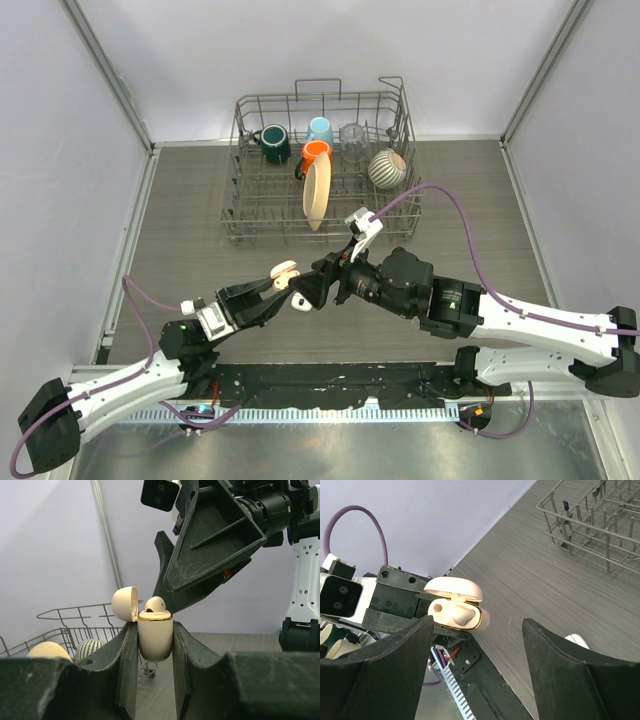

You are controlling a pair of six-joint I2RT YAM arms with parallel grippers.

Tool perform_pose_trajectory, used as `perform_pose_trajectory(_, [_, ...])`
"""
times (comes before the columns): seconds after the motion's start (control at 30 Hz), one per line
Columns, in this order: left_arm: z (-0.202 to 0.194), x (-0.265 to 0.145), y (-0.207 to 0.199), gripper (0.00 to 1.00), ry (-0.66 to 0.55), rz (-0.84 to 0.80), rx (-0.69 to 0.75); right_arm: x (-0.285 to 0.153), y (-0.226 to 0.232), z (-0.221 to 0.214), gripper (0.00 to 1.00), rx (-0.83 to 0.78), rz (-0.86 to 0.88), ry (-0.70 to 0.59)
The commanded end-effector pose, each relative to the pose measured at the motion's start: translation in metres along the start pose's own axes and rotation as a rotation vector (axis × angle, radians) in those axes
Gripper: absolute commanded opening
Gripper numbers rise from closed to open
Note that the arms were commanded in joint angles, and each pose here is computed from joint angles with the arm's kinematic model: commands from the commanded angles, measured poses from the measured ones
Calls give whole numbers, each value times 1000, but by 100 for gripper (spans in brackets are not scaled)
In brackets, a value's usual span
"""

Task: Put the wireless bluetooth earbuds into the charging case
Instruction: Place the earbud in the charging case.

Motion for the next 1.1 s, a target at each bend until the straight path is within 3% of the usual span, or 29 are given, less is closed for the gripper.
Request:
perform_pose_trajectory(0.0, [-5, -9, -3, 0, -5, -12, 17, -1, 9, 16, 80, 56, 42, -56])
perform_pose_trajectory(0.53, [-2, -9, -3, 0, -22, -18, 11, 17, 11, 5, 82, 265, 219, 52])
perform_pose_trajectory(0.83, [-2, -10, -2, 0, -24, -2, 15, 18, 20, -6, 77, 322, 331, 111])
perform_pose_trajectory(0.97, [-2, -10, -2, 0, -23, -5, 16, 19, 19, -6, 67, 322, 333, 105])
perform_pose_trajectory(1.07, [-1, -9, -3, 0, -26, -16, 17, 19, 18, -3, 67, 322, 334, 88])
Point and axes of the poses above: each gripper's point midway between its finger pads, its own x axis out along the fingers, its own y axis along the line the jaws close on, z = x × y, the point moved 7 cm from there along -x, back along the fingers, and after that the axes turned 3 degrees about -x, right-handed, at the moved point
